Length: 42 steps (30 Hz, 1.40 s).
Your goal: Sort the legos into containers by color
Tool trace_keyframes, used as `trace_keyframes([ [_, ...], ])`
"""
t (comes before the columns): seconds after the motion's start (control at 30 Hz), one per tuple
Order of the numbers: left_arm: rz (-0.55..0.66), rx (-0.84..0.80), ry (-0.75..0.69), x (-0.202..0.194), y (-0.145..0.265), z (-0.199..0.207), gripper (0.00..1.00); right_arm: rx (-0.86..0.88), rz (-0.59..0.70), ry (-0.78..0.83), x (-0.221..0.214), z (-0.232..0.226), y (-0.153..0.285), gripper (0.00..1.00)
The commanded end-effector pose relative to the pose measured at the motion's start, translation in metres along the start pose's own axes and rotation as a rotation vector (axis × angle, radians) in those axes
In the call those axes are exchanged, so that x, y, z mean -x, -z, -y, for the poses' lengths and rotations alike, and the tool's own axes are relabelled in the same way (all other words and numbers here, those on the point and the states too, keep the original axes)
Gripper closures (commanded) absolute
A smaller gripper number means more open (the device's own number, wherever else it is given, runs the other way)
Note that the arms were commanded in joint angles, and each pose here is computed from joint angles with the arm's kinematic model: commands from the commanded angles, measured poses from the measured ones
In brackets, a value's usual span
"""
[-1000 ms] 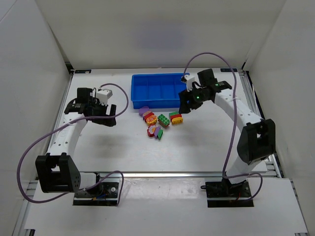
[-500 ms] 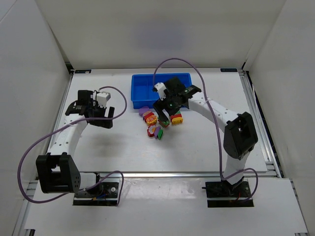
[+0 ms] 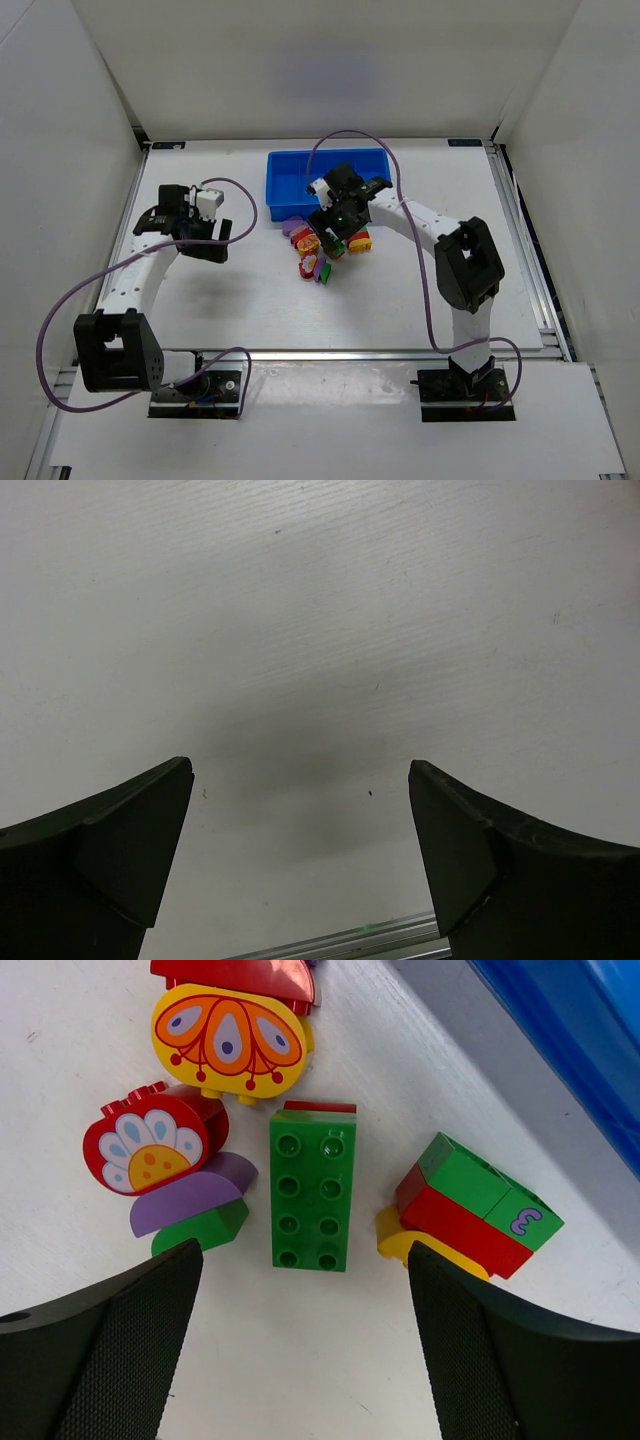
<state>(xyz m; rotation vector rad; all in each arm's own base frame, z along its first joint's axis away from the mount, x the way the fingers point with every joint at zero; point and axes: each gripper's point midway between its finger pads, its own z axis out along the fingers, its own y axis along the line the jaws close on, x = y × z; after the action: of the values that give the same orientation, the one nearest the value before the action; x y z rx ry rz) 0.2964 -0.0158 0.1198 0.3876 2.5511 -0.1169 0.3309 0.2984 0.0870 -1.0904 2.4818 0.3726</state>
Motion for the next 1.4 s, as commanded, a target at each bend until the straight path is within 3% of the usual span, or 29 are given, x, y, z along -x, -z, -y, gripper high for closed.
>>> trace_keyframes([
  [0.0, 0.022, 0.014, -0.003, 0.006, -0.001, -0.004, 0.01, -0.007, 0.049, 0.0, 0.02, 0.0, 0.002, 0.14],
  [0.4, 0.019, 0.02, 0.004, 0.006, -0.005, -0.006, 0.01, -0.001, 0.013, 0.0, 0.013, 0.003, -0.019, 0.21],
  [0.53, 0.021, 0.014, 0.014, 0.007, -0.008, -0.005, 0.01, 0.003, 0.018, 0.009, 0.013, 0.003, -0.022, 0.28],
  [0.67, 0.017, 0.003, 0.017, 0.003, -0.009, -0.002, 0.0, 0.023, 0.027, 0.014, 0.016, 0.0, -0.022, 0.45],
  [0.77, 0.027, -0.015, 0.011, 0.0, -0.008, 0.002, 0.01, 0.052, 0.042, 0.024, 0.02, -0.005, -0.019, 0.63],
  [0.8, 0.027, -0.022, 0.011, -0.002, -0.009, 0.003, 0.01, 0.063, 0.045, 0.025, 0.02, -0.007, -0.018, 0.74],
  [0.87, 0.057, -0.041, 0.009, 0.002, -0.005, 0.008, 0.01, 0.103, 0.066, 0.022, 0.023, -0.012, -0.012, 0.83],
  [1.07, 0.18, -0.28, -0.02, 0.016, 0.016, 0.051, 0.01, 0.224, 0.15, -0.061, 0.03, 0.002, 0.026, 0.88],
  [1.23, 0.3, -0.481, -0.001, 0.044, 0.05, 0.081, 0.01, 0.49, 0.339, -0.155, 0.054, 0.021, 0.091, 0.87],
  [1.37, 0.309, -0.723, 0.123, 0.061, 0.07, 0.104, 0.0, 0.731, 0.424, -0.203, 0.083, 0.018, 0.14, 0.87],
])
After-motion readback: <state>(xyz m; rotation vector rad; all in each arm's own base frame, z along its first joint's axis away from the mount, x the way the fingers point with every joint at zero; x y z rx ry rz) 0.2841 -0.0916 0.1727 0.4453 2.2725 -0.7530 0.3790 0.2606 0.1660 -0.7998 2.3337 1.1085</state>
